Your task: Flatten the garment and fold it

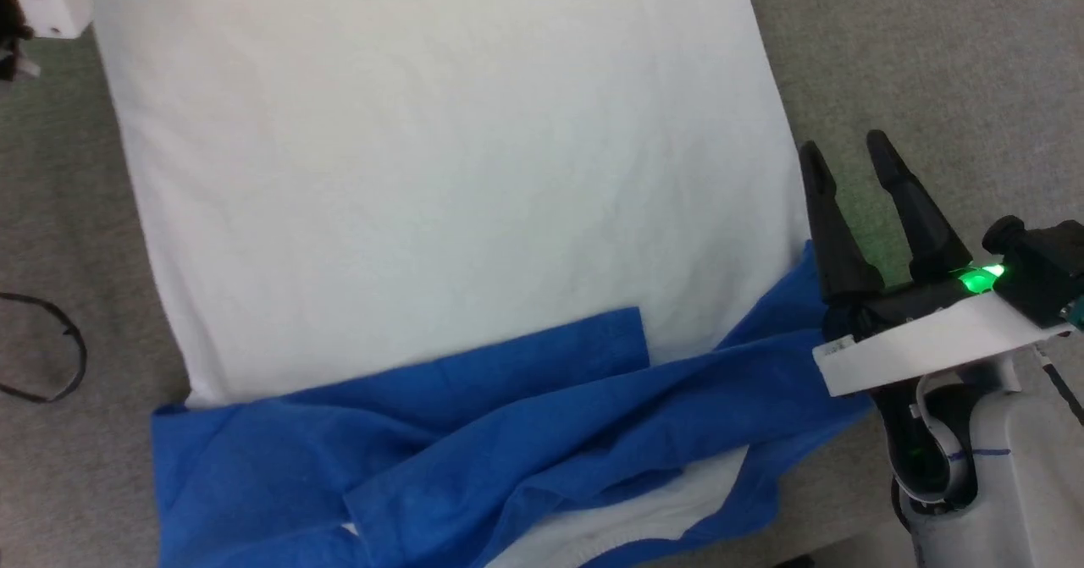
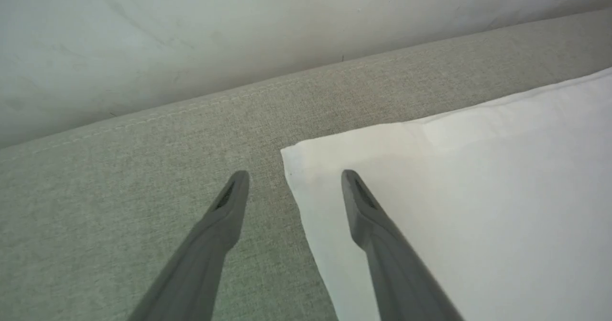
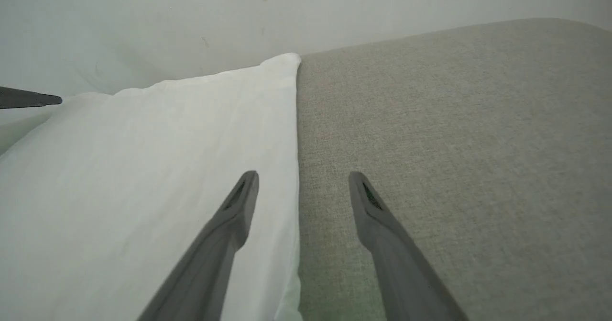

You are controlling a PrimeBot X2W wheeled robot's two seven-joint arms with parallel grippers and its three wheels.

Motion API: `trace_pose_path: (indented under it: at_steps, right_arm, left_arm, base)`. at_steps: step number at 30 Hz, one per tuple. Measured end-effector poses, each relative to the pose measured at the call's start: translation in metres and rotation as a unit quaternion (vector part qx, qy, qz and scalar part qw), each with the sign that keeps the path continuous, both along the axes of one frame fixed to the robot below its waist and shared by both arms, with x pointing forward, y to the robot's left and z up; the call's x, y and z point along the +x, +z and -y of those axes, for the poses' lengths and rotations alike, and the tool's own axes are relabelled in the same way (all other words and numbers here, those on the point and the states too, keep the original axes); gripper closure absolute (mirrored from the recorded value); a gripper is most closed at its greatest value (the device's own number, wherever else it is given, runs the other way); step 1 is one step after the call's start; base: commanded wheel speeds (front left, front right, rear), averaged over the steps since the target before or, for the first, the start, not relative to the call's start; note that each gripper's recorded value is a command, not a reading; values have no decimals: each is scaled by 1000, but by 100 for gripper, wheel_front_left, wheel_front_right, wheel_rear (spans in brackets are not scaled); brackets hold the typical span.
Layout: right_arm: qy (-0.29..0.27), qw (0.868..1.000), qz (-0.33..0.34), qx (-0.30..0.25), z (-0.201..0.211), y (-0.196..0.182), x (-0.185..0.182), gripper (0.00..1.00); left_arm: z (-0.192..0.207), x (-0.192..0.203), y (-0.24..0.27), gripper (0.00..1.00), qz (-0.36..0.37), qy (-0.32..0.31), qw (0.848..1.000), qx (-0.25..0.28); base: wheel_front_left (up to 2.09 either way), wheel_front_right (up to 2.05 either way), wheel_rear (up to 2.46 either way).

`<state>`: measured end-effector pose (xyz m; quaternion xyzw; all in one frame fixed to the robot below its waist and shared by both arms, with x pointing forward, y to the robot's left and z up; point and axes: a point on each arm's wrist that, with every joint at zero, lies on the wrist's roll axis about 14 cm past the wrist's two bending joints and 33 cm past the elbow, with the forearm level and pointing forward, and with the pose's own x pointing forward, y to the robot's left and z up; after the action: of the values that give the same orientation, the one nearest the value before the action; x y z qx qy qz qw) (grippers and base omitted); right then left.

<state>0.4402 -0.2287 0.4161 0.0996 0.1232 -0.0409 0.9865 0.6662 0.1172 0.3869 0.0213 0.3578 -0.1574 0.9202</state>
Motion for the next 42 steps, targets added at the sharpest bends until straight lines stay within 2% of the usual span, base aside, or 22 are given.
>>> trace_pose_path:
  at_steps: [10, 11, 12, 13, 18, 23, 24, 29, 32, 37, 40, 41, 42]
  right_arm:
    - [-3, 1000, -17, -4, 3, -14, -1, 0]
    - [-3, 1000, -18, -4, 3, -15, -1, 0]
    - [-3, 1000, -19, -4, 3, -16, -1, 0]
    - [-3, 1000, -21, -5, 3, -17, -1, 0]
    - [18, 999, -15, -31, -1, -11, 15, 0]
    - [58, 995, 28, -78, -11, 22, 69, 0]
    - [58, 995, 28, -78, -11, 22, 69, 0]
    - [69, 993, 48, -84, -11, 51, 134, 0]
    - [65, 996, 23, -62, -9, 49, 167, 0]
    - [64, 996, -53, -42, -11, 25, 204, 0]
    - [53, 989, -127, -50, -5, -4, 217, 0]
    - [53, 989, -127, -50, -5, -4, 217, 0]
    - [49, 983, -168, -46, -4, -21, 219, 0]
  left_arm:
    - [9, 6, -26, 0, -41, 16, 999, -1]
    - [9, 6, -28, 25, -45, 18, 999, 0]
    - [9, 5, -29, 84, -49, 15, 999, 2]
    - [10, 4, -30, 100, -53, 13, 998, 3]
    - [15, 3, -26, 100, -46, 3, 999, 5]
    - [15, 2, -24, 100, -31, -5, 999, 4]
    - [15, 2, -24, 100, -31, -5, 999, 4]
    - [18, 0, -20, 100, -13, -12, 1000, -3]
    - [20, -1, -17, 100, -4, -17, 1000, -7]
    - [18, 2, -10, 100, 17, -18, 1000, -14]
    - [14, 5, -5, 100, 37, -16, 999, -22]
    - [14, 5, -5, 100, 37, -16, 999, -22]
    - [13, 4, -6, 100, 40, -17, 999, -23]
  base:
    - [0, 0, 0]
    - [0, 0, 0]
    - [0, 0, 0]
    - [0, 0, 0]
    - [0, 0, 0]
    - [0, 0, 0]
    - [0, 0, 0]
    - [0, 0, 0]
    - [0, 0, 0]
    - [0, 0, 0]
    - [0, 0, 0]
    - [0, 0, 0]
    - [0, 0, 0]
